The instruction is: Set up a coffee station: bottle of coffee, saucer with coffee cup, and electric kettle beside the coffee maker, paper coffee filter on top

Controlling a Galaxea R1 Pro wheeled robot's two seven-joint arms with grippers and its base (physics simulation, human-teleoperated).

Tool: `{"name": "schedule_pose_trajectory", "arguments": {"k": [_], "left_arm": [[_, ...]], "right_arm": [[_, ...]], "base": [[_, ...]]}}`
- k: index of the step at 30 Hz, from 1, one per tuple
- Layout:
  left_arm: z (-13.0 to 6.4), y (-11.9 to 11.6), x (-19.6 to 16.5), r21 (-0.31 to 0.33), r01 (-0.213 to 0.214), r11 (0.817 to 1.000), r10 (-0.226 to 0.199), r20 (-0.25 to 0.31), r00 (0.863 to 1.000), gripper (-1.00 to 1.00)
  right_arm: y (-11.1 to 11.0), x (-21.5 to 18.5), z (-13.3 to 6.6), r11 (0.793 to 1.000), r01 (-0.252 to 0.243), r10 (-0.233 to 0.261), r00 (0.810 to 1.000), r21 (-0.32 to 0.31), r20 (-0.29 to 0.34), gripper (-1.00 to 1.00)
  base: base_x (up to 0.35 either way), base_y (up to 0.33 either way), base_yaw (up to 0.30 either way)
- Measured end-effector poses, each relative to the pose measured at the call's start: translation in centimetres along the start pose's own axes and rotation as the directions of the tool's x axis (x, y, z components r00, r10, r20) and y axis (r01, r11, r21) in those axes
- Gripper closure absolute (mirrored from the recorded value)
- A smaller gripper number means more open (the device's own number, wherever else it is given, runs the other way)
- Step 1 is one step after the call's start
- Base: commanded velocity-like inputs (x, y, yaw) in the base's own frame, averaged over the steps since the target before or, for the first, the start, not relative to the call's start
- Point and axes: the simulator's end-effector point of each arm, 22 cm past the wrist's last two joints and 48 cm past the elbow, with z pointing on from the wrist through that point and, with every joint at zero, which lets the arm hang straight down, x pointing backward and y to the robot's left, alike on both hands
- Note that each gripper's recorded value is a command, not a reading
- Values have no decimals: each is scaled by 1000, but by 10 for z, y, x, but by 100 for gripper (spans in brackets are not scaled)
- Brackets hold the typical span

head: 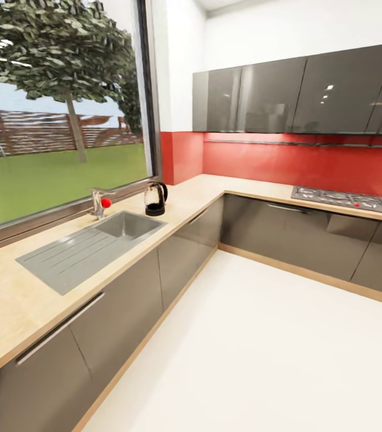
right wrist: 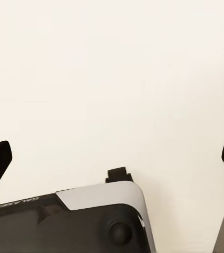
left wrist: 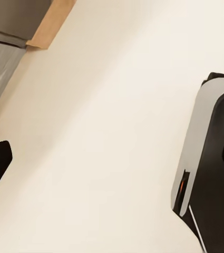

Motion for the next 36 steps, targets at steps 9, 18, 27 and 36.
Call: {"name": "schedule_pose_trajectory", "arguments": {"k": [9, 18, 27, 36], "left_arm": [[0, 0, 0, 0, 1, 1000, -1, 0, 1000, -100], [-1, -4, 1, 5, 1, 1000, -1, -1, 1000, -100], [-1, -4, 2, 6, 1, 1000, -1, -1, 1000, -100], [-1, -7, 2, 9, 1, 1000, -1, 0, 1000, -100]], "right_arm": [[-4, -1, 0, 1000, 0, 0, 1000, 6, 2, -100], [-2, 0, 0, 1000, -7, 7, 1000, 5, 1, -100], [3, 1, 0, 1000, -8, 8, 1000, -3, -1, -100], [11, 2, -1, 1000, -11, 11, 1000, -8, -3, -100]], "base": [[299, -171, 0], [299, -171, 0], [306, -146, 0], [309, -141, -8]]}}
